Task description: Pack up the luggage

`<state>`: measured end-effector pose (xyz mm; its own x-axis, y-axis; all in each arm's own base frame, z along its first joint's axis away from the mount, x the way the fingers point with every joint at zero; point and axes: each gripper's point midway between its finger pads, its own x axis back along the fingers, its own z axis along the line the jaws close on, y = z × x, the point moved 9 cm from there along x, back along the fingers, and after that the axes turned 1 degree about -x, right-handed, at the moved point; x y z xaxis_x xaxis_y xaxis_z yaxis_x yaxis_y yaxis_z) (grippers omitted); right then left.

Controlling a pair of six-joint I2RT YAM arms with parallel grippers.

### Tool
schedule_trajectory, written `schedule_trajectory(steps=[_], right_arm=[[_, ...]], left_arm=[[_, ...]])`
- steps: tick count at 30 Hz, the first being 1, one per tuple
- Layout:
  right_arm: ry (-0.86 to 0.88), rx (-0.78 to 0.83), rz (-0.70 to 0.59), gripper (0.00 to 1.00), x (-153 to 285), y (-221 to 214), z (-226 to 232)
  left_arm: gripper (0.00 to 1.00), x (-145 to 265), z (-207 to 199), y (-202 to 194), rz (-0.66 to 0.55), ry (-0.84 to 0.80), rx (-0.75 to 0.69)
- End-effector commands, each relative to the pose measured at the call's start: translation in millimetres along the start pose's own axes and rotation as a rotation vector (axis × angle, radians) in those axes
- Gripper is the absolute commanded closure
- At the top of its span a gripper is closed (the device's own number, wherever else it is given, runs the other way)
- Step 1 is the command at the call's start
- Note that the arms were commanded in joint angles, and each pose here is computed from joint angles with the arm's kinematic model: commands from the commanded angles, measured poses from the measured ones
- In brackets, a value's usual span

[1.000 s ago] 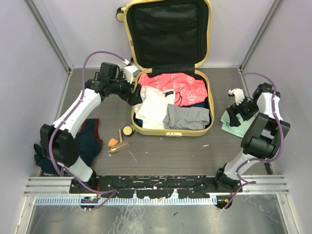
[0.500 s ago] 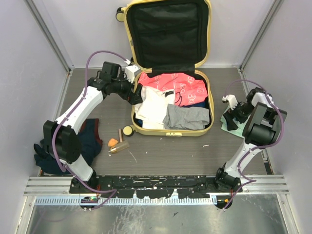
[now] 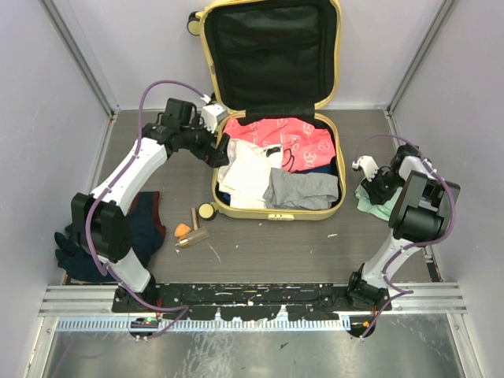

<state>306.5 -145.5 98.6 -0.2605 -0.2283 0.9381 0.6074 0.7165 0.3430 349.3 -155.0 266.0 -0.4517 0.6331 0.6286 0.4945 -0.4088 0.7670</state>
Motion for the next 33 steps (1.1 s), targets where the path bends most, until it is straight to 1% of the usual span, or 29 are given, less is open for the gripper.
schedule_trajectory(steps=[1,2,3,4,7,8,12,13,16,17,24,27,29,30,33], right_arm=[[0.158,-0.037,0.022,0.74,-33,-17,39],[0.158,-0.043,0.016,0.78,-32,-16,40],[0.159,-0.05,0.011,0.78,-30,-15,42],[0.166,-0.054,0.005,0.73,-27,-13,43],[0.177,-0.062,-0.015,0.45,-10,-7,43],[0.17,-0.059,-0.033,0.38,-1,-3,42],[0.146,-0.026,-0.101,0.23,34,11,39],[0.141,-0.011,-0.112,0.15,39,14,41],[0.113,0.025,-0.134,0.03,43,14,47],[0.103,0.034,-0.133,0.01,40,12,49],[0.065,0.073,-0.065,0.01,4,-8,45],[0.063,0.068,-0.059,0.07,-8,-11,40],[0.072,0.061,-0.038,0.15,-20,-17,40],[0.074,0.066,-0.021,0.22,-24,-20,41],[0.074,0.055,0.003,0.51,-33,-29,42]], left_arm=[[0.02,15,3,16,-0.065,0.031,-0.041],[0.02,15,2,16,-0.066,0.03,-0.041],[0.02,16,2,15,-0.067,0.028,-0.041],[0.02,17,2,15,-0.07,0.028,-0.041],[0.02,19,0,13,-0.067,0.027,-0.04],[0.02,21,-1,13,-0.069,0.028,-0.042],[0.02,24,-3,10,-0.071,0.026,-0.047],[0.02,24,-4,9,-0.07,0.022,-0.046],[0.02,24,-4,8,-0.073,0.02,-0.042],[0.02,24,-5,8,-0.074,0.019,-0.041],[0.02,23,-2,12,-0.074,0.022,-0.04],[0.02,23,-1,14,-0.072,0.026,-0.042],[0.02,22,-1,14,-0.07,0.03,-0.041],[0.02,22,0,14,-0.069,0.032,-0.039],[0.02,23,2,17,-0.071,0.038,-0.039]])
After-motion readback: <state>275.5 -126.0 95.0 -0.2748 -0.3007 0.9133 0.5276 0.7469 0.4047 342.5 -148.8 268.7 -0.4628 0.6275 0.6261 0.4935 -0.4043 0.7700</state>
